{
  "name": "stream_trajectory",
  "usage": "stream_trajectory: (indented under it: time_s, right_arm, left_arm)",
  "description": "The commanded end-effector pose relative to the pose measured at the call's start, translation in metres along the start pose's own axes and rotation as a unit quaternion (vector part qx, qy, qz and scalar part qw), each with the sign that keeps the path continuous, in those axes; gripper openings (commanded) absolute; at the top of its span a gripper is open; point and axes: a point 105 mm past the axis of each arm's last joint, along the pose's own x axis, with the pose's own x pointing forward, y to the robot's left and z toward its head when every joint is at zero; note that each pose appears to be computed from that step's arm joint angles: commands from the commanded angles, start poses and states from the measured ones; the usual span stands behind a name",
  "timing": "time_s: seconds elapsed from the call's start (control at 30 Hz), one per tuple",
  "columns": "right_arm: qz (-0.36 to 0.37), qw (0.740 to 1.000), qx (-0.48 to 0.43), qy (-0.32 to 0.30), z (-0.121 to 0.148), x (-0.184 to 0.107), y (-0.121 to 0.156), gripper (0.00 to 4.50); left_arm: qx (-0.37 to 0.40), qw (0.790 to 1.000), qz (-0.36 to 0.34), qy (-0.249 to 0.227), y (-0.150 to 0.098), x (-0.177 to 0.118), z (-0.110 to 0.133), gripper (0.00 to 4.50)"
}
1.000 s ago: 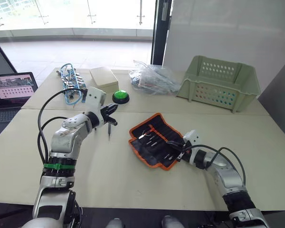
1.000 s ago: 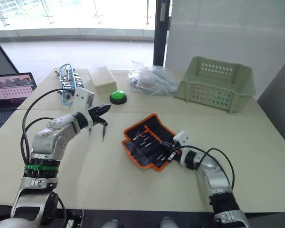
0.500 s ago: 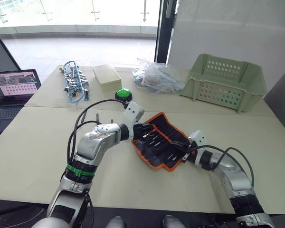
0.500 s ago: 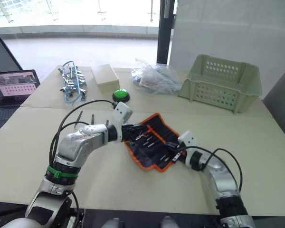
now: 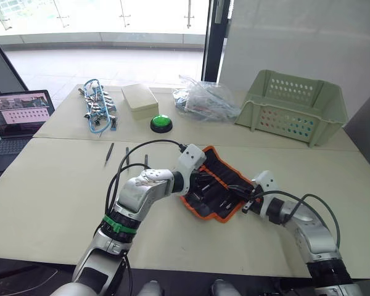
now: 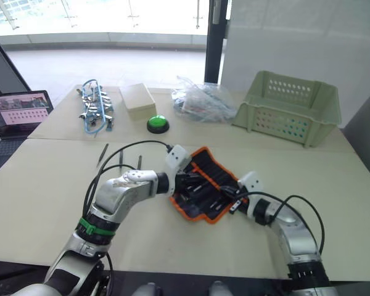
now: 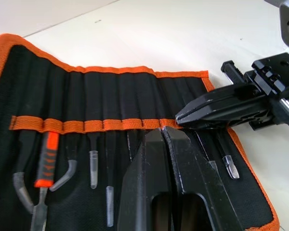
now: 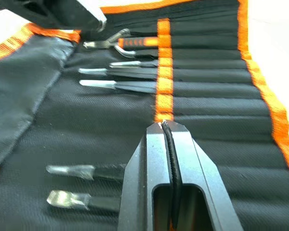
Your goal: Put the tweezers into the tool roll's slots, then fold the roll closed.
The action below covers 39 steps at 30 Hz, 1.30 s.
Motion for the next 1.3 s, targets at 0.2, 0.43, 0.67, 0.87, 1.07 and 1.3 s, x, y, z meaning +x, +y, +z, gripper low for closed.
stream_trajectory:
  time_s: [0.2, 0.43, 0.67, 0.87, 1.07, 1.3]
  right_arm:
    - [-0.020, 1.000, 0.001, 0.000, 0.002, -0.007, -0.005, 0.00]
    - [-0.017, 1.000, 0.005, 0.001, 0.000, -0.006, -0.002, 0.00]
    - [-0.002, 0.999, -0.001, -0.040, 0.024, -0.007, -0.002, 0.00]
    - [0.008, 0.999, -0.010, -0.042, 0.035, -0.010, -0.007, 0.00]
    - [0.029, 0.999, 0.000, -0.020, 0.021, -0.007, 0.000, 0.00]
    - [0.028, 0.998, 0.008, 0.050, -0.018, -0.005, -0.001, 0.00]
  left_arm:
    - [-0.011, 1.000, 0.003, 0.001, -0.005, 0.019, -0.007, 0.05]
    - [-0.014, 1.000, 0.014, -0.018, 0.001, 0.013, 0.000, 0.05]
    - [-0.023, 0.997, 0.049, -0.051, 0.020, -0.015, 0.012, 0.05]
    - [-0.029, 0.991, 0.114, -0.066, 0.050, -0.059, 0.013, 0.05]
    - [-0.028, 0.981, 0.174, -0.075, 0.070, -0.102, 0.012, 0.05]
    - [-0.045, 0.934, 0.341, -0.093, 0.117, -0.191, -0.009, 0.05]
